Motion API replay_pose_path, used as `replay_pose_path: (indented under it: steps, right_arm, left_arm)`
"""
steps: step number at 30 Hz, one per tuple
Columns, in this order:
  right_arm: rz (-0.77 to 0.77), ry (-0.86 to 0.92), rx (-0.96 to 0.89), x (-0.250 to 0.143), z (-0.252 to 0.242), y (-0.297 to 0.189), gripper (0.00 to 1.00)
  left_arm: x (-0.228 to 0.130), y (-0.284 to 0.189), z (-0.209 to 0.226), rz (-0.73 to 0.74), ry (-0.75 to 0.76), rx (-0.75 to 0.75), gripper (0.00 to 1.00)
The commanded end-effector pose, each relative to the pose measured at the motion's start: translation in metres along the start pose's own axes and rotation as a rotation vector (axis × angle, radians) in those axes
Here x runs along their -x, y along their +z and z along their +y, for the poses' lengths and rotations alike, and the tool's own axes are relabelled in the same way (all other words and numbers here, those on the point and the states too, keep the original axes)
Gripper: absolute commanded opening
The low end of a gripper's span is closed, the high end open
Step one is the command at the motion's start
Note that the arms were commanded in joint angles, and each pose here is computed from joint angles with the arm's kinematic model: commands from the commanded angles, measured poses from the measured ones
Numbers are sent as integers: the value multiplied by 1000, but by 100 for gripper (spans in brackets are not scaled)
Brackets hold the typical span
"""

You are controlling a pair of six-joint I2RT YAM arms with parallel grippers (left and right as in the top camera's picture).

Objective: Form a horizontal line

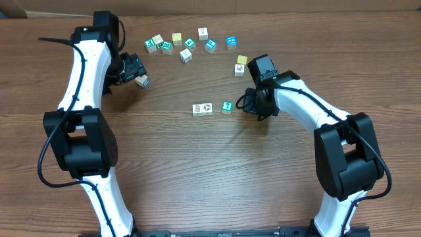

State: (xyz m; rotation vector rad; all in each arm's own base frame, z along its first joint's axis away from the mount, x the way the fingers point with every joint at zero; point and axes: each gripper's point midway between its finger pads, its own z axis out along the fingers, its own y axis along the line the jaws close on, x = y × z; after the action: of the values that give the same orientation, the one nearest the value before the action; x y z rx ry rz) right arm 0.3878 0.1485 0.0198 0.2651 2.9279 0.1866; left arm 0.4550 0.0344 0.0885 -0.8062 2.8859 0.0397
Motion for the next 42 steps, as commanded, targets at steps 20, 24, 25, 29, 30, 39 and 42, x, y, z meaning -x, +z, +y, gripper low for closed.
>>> replay_pose_path:
  steps: [20,24,25,29,30,39,42]
  right_arm:
    - [-86,-14,173,22,36,-12,4]
    - [-51,-30,184,11,43,-10,4]
    - [-43,-38,179,7,45,-9,4]
    - [-28,-65,177,-1,55,1,4]
    - [-25,-70,174,-3,56,6,4]
    - [-23,-71,182,-3,60,11,4]
    - [-28,-72,185,-2,60,11,4]
  left_arm:
    - [2,0,-5,-8,17,-1,100]
    - [2,0,-5,-8,17,-1,100]
    - [2,0,-5,-8,17,-1,100]
    - [2,0,-5,-8,17,-1,100]
    - [2,0,-5,-8,17,-1,100]
    - [2,0,-5,-8,17,-1,100]
    - [2,0,-5,-8,17,-1,100]
